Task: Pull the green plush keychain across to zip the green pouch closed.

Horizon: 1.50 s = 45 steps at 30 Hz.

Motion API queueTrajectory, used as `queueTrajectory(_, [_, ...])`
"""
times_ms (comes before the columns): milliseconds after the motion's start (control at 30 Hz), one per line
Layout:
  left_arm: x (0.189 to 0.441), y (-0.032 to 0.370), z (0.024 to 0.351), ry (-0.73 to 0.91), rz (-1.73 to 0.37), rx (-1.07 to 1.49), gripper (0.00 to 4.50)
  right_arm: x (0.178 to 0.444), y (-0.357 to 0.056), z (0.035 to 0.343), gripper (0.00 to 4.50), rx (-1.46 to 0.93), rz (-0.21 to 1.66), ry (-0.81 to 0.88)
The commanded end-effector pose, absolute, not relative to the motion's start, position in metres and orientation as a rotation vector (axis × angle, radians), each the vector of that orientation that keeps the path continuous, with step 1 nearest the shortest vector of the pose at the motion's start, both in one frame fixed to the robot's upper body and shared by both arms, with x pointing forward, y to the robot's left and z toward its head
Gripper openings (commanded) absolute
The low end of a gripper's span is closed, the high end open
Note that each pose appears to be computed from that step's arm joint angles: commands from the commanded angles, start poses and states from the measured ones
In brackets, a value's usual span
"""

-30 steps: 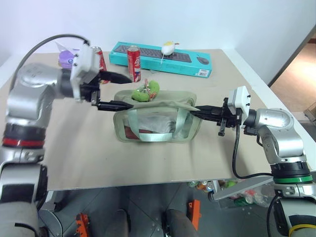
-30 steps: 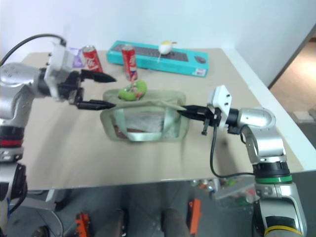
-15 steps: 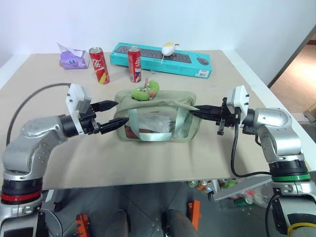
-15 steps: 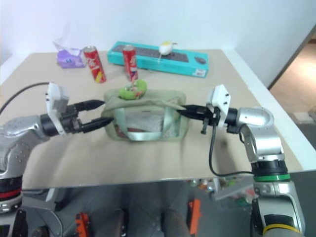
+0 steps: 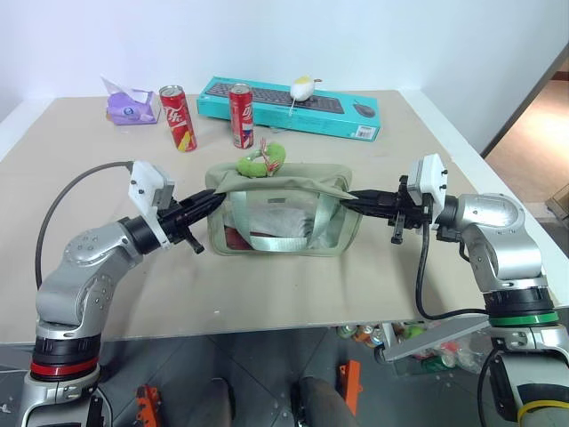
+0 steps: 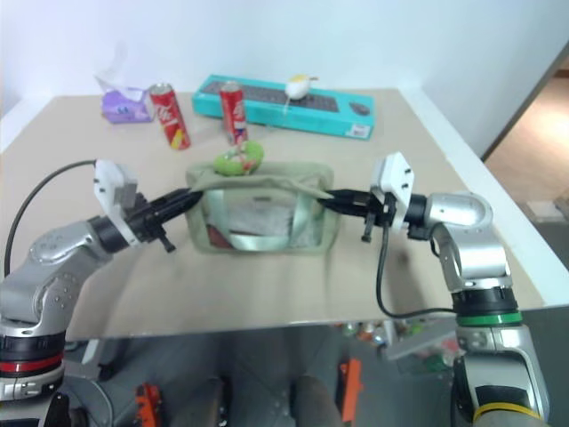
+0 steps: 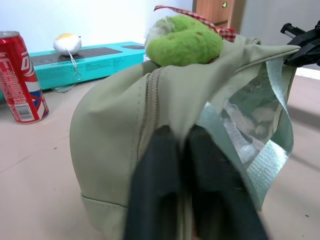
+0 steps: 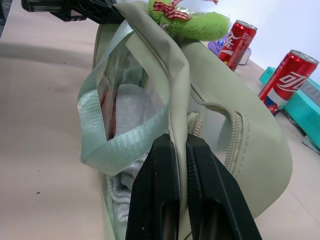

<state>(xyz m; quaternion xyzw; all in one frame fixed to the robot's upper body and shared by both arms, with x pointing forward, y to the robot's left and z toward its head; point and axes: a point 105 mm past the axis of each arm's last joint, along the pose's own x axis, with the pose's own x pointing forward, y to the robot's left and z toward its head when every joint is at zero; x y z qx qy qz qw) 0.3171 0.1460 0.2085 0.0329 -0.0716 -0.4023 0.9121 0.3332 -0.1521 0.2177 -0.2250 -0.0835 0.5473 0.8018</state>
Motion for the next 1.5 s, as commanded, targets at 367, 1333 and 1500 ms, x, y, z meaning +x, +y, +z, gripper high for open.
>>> queueTrajectory(367, [0.31,0.142,0.21,-0.157,-0.848,0.105,0.0,0.329,-0.172,0.259,2.81,-0.358,1.146,-0.108])
queueTrajectory(1333, [0.305,0.124,0.199,-0.14,-0.915,0.125,0.0,0.381,-0.049,0.275,3.63,-0.2,1.25,0.116])
queueTrajectory(1500, [0.306,0.125,0.198,-0.139,-0.914,0.129,0.0,0.382,-0.051,0.281,1.93,-0.185,1.245,0.074])
